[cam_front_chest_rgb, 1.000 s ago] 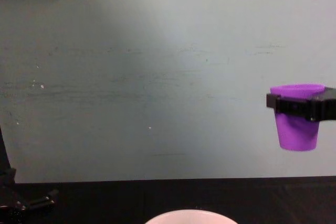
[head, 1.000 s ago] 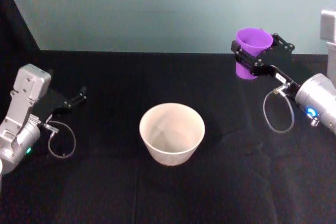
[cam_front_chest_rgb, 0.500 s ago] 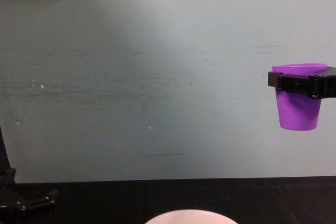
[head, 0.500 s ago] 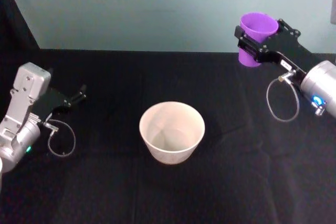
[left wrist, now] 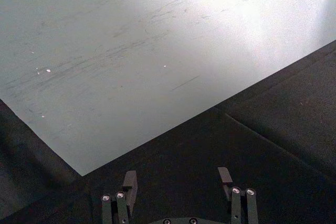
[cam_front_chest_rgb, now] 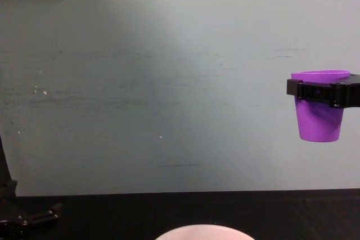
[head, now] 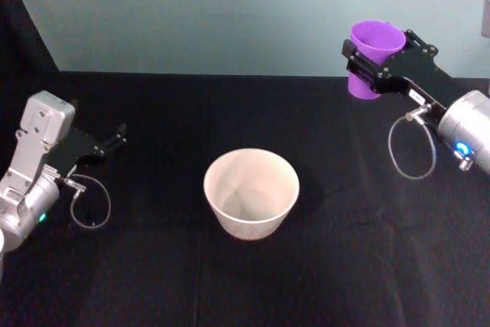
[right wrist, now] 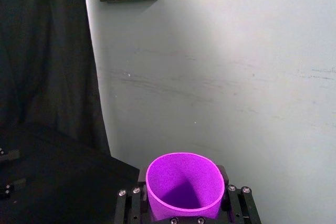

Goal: Pick up the cup and pour the mung beans from the cup into the bowl.

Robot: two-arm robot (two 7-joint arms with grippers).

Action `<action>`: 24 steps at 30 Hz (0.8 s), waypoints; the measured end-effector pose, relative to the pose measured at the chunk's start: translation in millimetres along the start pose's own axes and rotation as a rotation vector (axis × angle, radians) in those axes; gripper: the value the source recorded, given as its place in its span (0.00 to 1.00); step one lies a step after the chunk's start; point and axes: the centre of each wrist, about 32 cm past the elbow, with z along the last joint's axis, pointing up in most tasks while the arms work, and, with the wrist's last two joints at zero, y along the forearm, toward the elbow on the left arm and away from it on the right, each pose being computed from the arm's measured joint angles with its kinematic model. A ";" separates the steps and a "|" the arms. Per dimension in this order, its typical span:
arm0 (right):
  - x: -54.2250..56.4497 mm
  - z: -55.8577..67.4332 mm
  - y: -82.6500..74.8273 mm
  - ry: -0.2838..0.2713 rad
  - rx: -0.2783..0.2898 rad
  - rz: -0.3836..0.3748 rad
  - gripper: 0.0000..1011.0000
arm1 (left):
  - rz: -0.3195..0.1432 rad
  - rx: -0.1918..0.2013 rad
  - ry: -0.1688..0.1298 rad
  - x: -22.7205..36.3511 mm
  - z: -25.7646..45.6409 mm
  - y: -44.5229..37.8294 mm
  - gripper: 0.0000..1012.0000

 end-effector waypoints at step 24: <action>-0.1 -0.8 0.0 0.001 -0.001 0.000 0.74 | 0.000 0.000 0.000 0.0 0.0 0.0 0.99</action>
